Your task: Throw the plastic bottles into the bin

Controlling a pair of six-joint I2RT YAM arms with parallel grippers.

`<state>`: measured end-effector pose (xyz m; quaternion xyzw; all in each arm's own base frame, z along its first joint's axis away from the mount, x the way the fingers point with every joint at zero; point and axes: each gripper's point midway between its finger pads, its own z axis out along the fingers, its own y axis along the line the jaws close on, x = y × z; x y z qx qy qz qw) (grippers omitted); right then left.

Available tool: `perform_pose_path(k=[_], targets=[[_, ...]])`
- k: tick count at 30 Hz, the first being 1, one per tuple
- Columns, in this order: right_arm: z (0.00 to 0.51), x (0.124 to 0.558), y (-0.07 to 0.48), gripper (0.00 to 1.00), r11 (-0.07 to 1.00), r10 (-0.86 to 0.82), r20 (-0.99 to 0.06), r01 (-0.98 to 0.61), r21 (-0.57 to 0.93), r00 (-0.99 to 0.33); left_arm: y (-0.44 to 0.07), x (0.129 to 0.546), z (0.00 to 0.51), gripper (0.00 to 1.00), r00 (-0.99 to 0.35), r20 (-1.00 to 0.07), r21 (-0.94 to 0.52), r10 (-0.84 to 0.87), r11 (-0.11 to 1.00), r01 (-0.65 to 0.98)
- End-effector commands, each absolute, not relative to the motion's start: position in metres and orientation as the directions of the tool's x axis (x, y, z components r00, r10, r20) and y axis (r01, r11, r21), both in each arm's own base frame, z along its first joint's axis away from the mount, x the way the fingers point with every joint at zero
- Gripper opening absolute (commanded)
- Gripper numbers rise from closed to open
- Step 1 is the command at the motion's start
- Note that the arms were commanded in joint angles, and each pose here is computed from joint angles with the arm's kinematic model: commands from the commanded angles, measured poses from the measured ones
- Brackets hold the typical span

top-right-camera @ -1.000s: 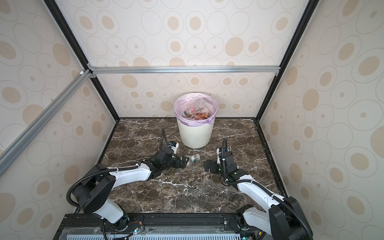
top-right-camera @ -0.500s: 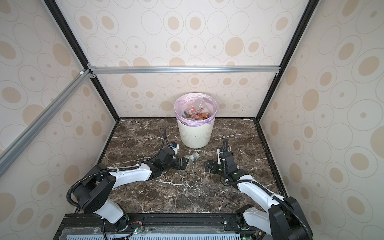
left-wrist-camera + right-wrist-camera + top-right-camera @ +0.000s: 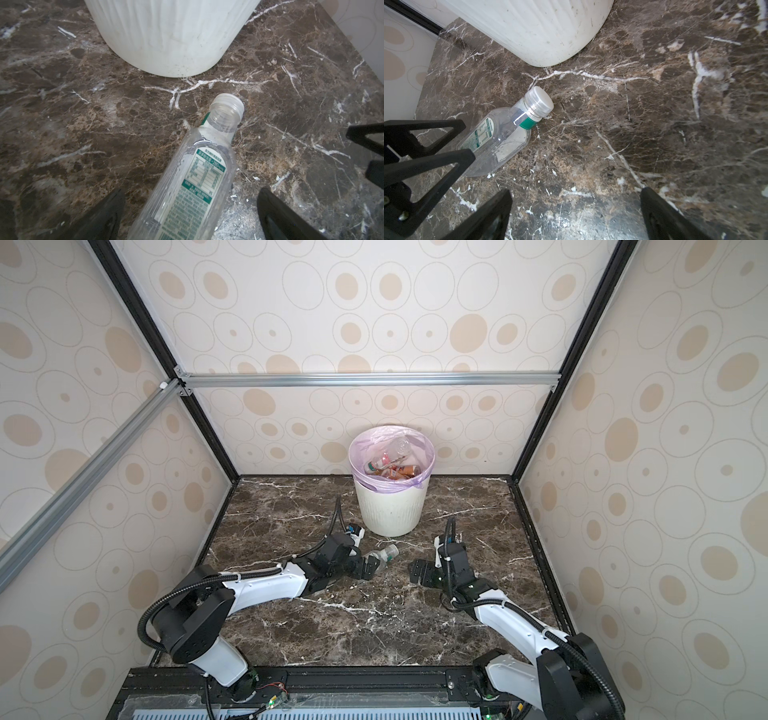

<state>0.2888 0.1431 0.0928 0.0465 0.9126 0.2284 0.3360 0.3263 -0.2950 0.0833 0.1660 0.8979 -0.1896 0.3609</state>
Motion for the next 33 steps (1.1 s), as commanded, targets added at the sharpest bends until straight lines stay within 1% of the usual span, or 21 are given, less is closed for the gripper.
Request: perform_pose_path(k=[1,4,9,12,19,24,27,29,31,33], targets=[[0.089,0.288,0.14,0.99,0.894,0.24,-0.589,-0.06,0.443,-0.771,-0.3,0.326,0.077,0.98,-0.659,-0.697,-0.135,0.284,0.85,0.508],[0.088,0.287,0.139,0.99,0.895,0.242,-0.589,-0.058,0.443,-0.771,-0.295,0.327,0.068,0.98,-0.654,-0.678,-0.078,0.335,0.852,0.517],[0.089,0.288,0.138,0.99,0.894,0.245,-0.592,-0.057,0.444,-0.768,-0.291,0.326,0.063,0.98,-0.628,-0.684,-0.038,0.372,0.841,0.54],[0.088,0.288,0.138,1.0,0.893,0.245,-0.588,-0.056,0.446,-0.771,-0.291,0.325,0.056,0.95,-0.61,-0.685,-0.019,0.398,0.827,0.561],[0.088,0.287,0.138,0.99,0.894,0.248,-0.589,-0.053,0.445,-0.769,-0.295,0.321,0.041,0.8,-0.614,-0.673,-0.031,0.412,0.813,0.581],[0.086,0.288,0.137,0.99,0.893,0.253,-0.586,-0.047,0.447,-0.77,-0.3,0.315,0.039,0.72,-0.612,-0.683,-0.071,0.399,0.797,0.599],[0.084,0.288,0.137,0.99,0.892,0.256,-0.58,-0.041,0.45,-0.773,-0.304,0.31,0.036,0.65,-0.614,-0.683,-0.091,0.394,0.789,0.607],[0.084,0.288,0.137,0.99,0.892,0.259,-0.58,-0.04,0.451,-0.773,-0.307,0.307,0.035,0.62,-0.615,-0.687,-0.11,0.387,0.782,0.614],[0.085,0.289,0.137,0.99,0.89,0.262,-0.578,-0.037,0.454,-0.773,-0.31,0.303,0.038,0.56,-0.61,-0.699,-0.126,0.373,0.776,0.618],[0.086,0.289,0.136,1.0,0.888,0.272,-0.574,-0.027,0.459,-0.773,-0.312,0.3,0.043,0.55,-0.606,-0.712,-0.141,0.354,0.773,0.618]])
